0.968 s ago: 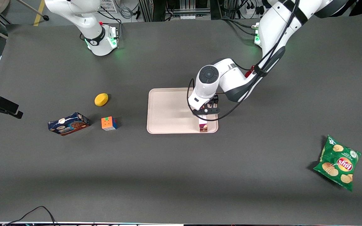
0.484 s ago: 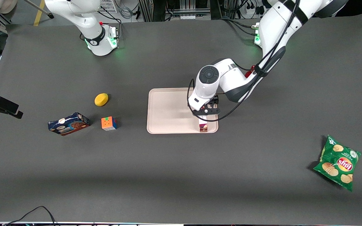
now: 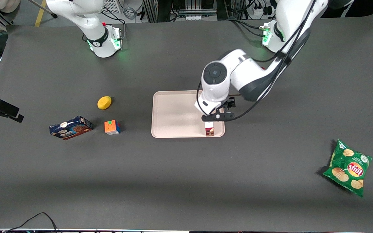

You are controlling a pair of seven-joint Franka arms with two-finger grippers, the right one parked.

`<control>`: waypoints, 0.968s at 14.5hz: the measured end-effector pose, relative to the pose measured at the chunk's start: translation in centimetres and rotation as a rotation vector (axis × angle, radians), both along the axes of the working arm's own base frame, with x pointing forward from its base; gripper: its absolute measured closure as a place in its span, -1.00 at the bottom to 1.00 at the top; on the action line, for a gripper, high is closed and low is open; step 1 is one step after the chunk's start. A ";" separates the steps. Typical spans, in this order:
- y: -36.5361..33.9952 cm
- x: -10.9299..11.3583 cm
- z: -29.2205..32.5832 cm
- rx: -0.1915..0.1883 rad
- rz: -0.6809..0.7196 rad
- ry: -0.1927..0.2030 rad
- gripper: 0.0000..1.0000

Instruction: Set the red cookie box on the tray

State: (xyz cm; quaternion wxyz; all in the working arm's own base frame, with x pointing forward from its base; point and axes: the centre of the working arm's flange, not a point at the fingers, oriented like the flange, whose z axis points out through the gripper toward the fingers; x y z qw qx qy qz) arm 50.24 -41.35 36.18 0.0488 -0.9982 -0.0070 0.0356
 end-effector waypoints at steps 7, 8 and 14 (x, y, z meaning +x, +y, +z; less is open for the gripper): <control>14.3 3.1 13.8 0.004 -0.099 0.040 -1.00; 17.7 3.5 15.9 -0.002 -0.092 0.034 -1.00; 30.9 3.2 22.7 -0.010 0.017 -0.049 -1.00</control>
